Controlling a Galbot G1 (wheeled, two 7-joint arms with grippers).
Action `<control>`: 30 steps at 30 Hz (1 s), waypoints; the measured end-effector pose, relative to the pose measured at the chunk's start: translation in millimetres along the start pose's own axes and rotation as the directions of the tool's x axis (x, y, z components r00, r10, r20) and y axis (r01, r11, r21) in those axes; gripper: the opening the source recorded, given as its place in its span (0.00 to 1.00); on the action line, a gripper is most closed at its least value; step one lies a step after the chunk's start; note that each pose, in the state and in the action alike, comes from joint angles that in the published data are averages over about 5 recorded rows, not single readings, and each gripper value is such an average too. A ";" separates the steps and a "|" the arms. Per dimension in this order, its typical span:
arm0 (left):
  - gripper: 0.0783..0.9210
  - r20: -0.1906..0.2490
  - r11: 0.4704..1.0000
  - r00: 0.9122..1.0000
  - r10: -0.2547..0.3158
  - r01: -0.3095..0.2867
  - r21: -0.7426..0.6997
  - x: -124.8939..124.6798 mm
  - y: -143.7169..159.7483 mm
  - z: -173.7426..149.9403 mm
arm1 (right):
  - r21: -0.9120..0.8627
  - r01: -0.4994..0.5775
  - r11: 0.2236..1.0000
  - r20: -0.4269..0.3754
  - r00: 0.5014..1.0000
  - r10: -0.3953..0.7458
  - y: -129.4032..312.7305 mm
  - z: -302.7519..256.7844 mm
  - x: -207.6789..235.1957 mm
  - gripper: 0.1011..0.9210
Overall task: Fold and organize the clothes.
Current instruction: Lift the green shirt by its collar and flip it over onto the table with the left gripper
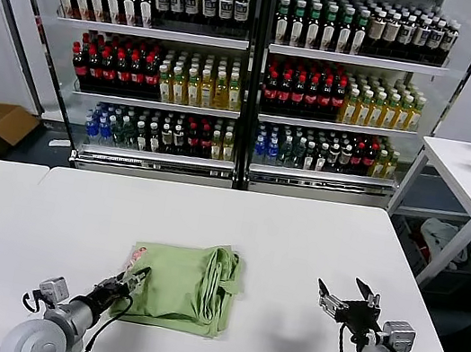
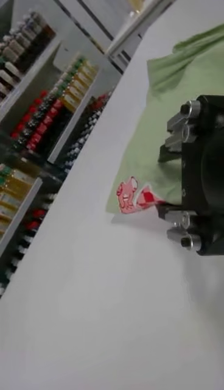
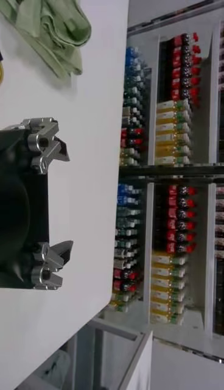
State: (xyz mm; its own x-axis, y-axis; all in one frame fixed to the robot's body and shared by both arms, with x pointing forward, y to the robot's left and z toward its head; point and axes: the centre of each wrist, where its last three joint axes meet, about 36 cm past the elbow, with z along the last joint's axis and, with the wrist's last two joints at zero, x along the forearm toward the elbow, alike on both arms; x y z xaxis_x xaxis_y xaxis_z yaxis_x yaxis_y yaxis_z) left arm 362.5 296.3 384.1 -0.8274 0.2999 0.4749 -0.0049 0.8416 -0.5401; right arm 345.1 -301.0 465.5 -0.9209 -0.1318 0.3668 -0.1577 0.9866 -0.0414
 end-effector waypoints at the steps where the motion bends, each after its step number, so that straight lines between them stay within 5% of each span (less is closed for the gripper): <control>1: 0.42 0.001 1.000 1.000 0.006 -0.006 0.017 -0.3 0.8 0.3 | 0.000 -0.001 1.000 0.000 1.000 0.001 0.0 0.0 0.5 0.88; 11: 0.10 0.027 0.984 0.998 0.065 -0.069 0.166 0.0 1.9 -0.1 | -0.002 -0.007 1.000 0.000 1.000 0.007 -0.5 -0.2 4.8 0.88; 18: 0.03 0.051 0.968 0.996 0.077 -0.086 0.235 8.9 6.3 -5.4 | -0.007 -0.005 1.000 0.009 1.000 0.006 -0.6 -2.7 5.3 0.88; 25: 0.03 0.104 0.975 0.995 -0.004 -0.019 0.221 45.3 37.4 -40.9 | -0.028 0.006 1.000 0.026 1.000 -0.006 1.2 -5.3 1.9 0.88; 30: 0.03 0.180 0.990 0.979 -0.091 0.070 0.122 90.3 67.5 -96.9 | -0.036 0.020 0.999 0.043 0.999 -0.018 5.2 -8.9 -0.3 0.88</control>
State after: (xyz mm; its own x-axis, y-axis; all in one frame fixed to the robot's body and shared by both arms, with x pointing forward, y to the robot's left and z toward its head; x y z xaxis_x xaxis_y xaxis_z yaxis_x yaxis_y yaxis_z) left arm 341.9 423.7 457.9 -0.9109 0.1361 0.3897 -0.1315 0.7992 -0.5865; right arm 347.7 -295.0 473.5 -0.9323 -0.1538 0.3273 -0.1629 0.9866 -0.0004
